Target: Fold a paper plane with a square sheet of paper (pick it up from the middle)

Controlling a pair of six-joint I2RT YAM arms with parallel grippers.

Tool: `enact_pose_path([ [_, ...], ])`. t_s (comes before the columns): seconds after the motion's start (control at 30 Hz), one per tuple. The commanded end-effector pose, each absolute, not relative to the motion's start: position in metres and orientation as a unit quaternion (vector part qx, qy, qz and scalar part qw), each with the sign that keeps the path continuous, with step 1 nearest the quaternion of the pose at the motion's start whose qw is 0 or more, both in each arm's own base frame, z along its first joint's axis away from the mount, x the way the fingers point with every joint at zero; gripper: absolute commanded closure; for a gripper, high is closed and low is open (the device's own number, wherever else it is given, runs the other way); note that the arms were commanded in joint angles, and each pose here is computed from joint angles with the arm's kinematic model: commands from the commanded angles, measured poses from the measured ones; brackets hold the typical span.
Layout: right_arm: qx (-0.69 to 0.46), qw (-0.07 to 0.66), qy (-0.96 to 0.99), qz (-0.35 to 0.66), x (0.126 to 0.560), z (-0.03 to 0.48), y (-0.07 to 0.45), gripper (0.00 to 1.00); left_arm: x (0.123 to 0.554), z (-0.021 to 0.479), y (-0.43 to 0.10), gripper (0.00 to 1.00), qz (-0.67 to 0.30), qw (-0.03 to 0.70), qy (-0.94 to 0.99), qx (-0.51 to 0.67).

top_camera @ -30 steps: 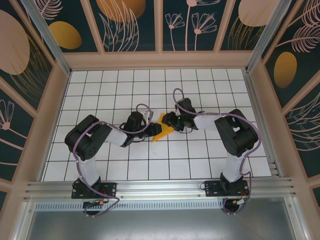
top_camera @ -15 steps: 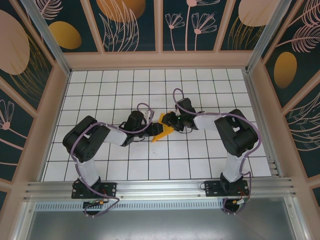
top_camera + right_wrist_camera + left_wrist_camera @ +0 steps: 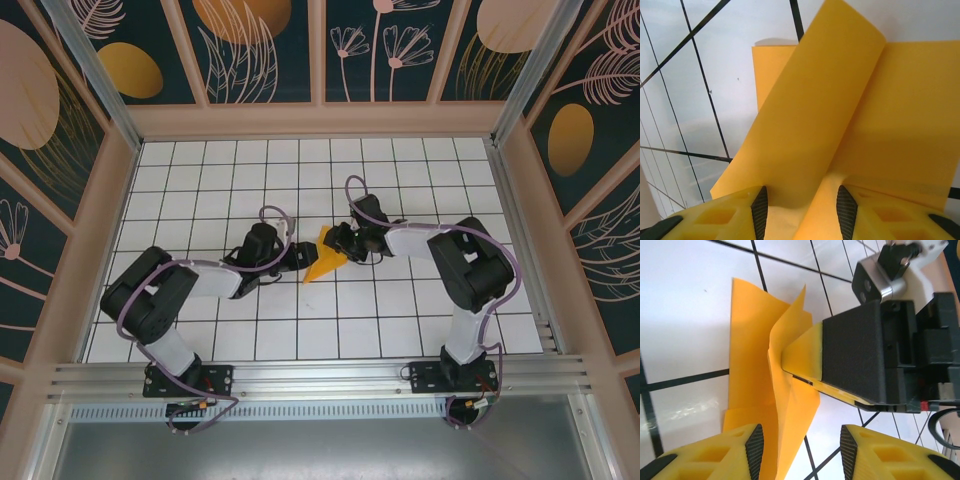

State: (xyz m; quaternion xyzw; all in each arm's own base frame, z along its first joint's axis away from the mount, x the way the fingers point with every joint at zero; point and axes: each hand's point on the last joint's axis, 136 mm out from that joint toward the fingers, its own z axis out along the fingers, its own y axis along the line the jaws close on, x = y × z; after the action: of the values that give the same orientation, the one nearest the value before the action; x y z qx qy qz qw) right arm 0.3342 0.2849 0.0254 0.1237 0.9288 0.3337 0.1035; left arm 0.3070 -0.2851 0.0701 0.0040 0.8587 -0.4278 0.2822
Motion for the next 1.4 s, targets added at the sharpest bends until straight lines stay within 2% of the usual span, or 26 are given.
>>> enact_pose_path([
  [0.0, 0.169, 0.068, 0.959, 0.217, 0.317, -0.028, 0.249, 0.57, 0.313, 0.076, -0.271, 0.54, -0.416, 0.305, 0.856, -0.035],
  [0.17, 0.175, 0.058, 0.965, 0.188, 0.313, -0.037, 0.244, 0.58, 0.309, 0.083, -0.277, 0.57, -0.428, 0.306, 0.851, -0.010],
  [0.5, 0.194, 0.045, 0.967, 0.159, 0.309, -0.047, 0.239, 0.62, 0.292, 0.081, -0.299, 0.72, -0.496, 0.246, 0.833, 0.008],
  [0.63, 0.199, 0.040, 0.968, 0.148, 0.307, -0.050, 0.236, 0.63, 0.291, 0.079, -0.306, 0.74, -0.506, 0.230, 0.831, 0.015],
  [0.9, 0.207, 0.031, 0.968, 0.136, 0.306, -0.055, 0.234, 0.63, 0.295, 0.054, -0.310, 0.74, -0.487, 0.202, 0.850, 0.007],
  [1.37, 0.204, 0.031, 0.969, 0.137, 0.305, -0.054, 0.233, 0.61, 0.311, 0.032, -0.293, 0.79, -0.411, 0.218, 0.885, -0.023],
])
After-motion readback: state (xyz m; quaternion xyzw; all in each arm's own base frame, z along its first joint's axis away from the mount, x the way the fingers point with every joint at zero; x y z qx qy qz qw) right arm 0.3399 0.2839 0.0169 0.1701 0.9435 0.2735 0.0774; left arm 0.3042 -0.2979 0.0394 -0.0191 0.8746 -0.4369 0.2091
